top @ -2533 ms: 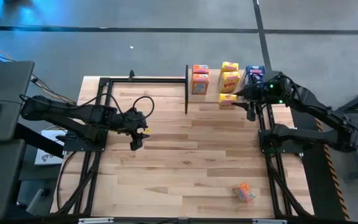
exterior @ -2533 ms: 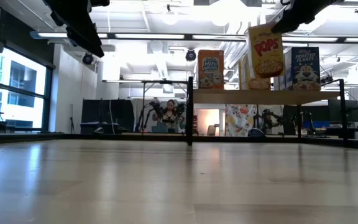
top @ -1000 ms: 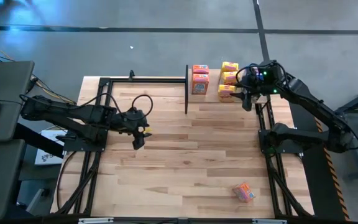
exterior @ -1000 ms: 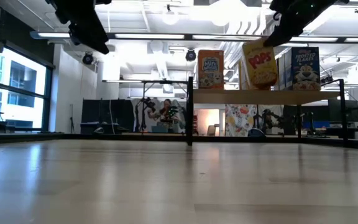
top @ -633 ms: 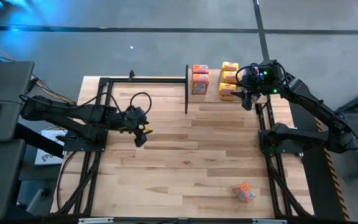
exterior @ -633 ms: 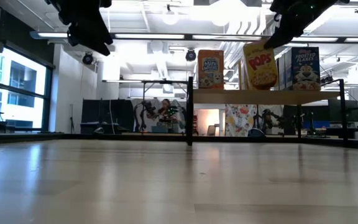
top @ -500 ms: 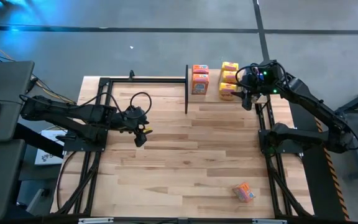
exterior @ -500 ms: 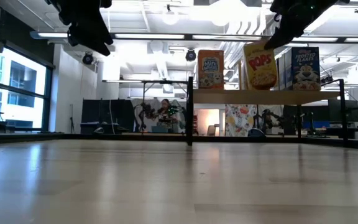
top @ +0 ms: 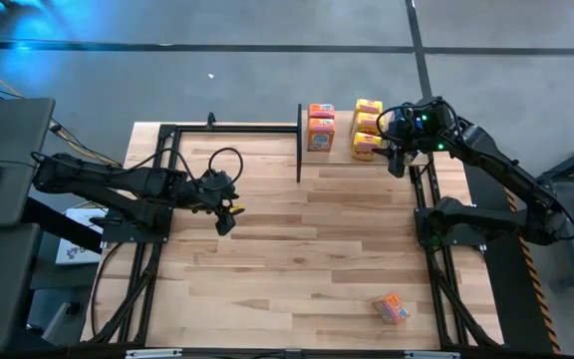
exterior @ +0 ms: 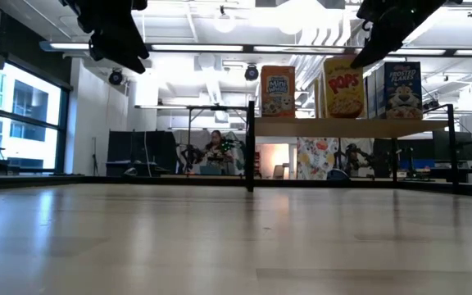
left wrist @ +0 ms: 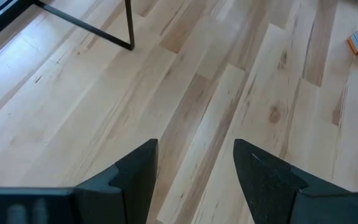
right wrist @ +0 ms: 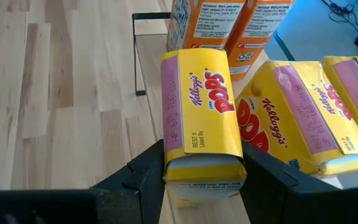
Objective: Stack cereal on shelf
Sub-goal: Put the yellow cereal box on the shelf aligned with the other yellow cereal boxes, then put the orange cereal box on the shelf aligned with the other orange cereal boxes
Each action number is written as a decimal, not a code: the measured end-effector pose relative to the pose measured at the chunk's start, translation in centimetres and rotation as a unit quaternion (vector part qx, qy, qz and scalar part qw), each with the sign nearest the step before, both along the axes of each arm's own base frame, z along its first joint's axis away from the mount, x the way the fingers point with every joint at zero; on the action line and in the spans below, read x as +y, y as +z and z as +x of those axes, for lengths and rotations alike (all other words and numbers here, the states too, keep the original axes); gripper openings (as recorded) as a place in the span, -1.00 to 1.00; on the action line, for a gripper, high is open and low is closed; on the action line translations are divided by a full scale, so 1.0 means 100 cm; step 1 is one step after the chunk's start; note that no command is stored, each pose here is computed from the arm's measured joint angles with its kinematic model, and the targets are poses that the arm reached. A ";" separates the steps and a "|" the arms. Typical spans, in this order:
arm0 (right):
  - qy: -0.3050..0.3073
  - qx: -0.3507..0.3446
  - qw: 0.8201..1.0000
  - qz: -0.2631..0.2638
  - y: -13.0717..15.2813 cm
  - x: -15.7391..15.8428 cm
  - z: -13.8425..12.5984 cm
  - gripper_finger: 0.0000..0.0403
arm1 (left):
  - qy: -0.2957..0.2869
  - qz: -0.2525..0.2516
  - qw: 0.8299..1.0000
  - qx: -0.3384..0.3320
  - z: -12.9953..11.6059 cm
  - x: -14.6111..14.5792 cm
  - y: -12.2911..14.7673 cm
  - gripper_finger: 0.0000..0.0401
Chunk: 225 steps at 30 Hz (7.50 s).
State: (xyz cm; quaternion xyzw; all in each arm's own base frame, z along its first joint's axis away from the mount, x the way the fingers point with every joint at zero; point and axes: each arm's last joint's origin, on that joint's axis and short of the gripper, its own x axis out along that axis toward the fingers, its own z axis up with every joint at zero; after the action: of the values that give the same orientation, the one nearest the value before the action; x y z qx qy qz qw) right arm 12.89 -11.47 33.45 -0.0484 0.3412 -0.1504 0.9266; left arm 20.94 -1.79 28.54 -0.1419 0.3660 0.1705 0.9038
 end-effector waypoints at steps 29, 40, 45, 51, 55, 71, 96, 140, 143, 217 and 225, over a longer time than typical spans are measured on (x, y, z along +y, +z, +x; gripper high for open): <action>-0.025 -0.002 0.999 -0.045 0.008 0.007 -0.010 0.13 | 0.000 0.000 1.000 0.000 0.000 0.000 0.000 0.00; -0.036 -0.041 0.994 -0.090 0.022 0.019 -0.023 0.13 | 0.000 0.000 1.000 0.000 0.000 0.000 0.000 0.00; -0.029 -0.044 0.997 -0.054 0.019 0.026 -0.020 0.13 | 0.000 0.000 1.000 0.000 0.000 0.000 0.000 0.00; -0.017 -0.025 1.000 0.007 0.011 0.033 -0.009 0.13 | 0.000 0.000 1.000 0.000 0.000 0.000 0.000 0.00; -0.027 -0.005 0.999 0.024 0.006 0.036 0.000 0.13 | 0.000 0.000 1.000 0.000 0.000 0.000 0.000 0.00; -0.088 0.046 0.994 0.043 -0.009 0.033 0.026 0.13 | 0.000 0.000 1.000 0.000 0.000 0.000 0.000 0.00; -0.081 0.027 0.995 0.047 -0.005 0.038 0.024 0.13 | 0.000 0.000 1.000 0.000 0.000 0.000 0.000 0.00; -0.201 0.127 0.854 0.463 -0.011 0.216 0.043 0.13 | 0.000 0.000 1.000 0.000 0.000 0.000 0.000 0.00; -0.215 0.133 0.842 0.476 -0.015 0.232 0.043 0.13 | 0.000 0.000 1.000 0.000 0.000 0.000 0.000 0.00; -0.358 0.340 0.827 0.271 -0.093 0.382 0.079 -0.14 | 0.000 0.000 1.000 0.000 0.000 0.000 0.000 0.00; -0.331 0.357 0.832 0.267 -0.090 0.370 0.090 -0.22 | 0.000 0.000 1.000 0.000 0.000 0.000 0.000 0.00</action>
State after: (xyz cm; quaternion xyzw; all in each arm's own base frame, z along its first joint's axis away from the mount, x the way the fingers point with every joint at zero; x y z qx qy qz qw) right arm 21.90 25.55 24.44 0.2666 0.6708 -0.3235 0.6119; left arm 20.93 -1.79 28.54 -0.1418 0.3658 0.1707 0.9038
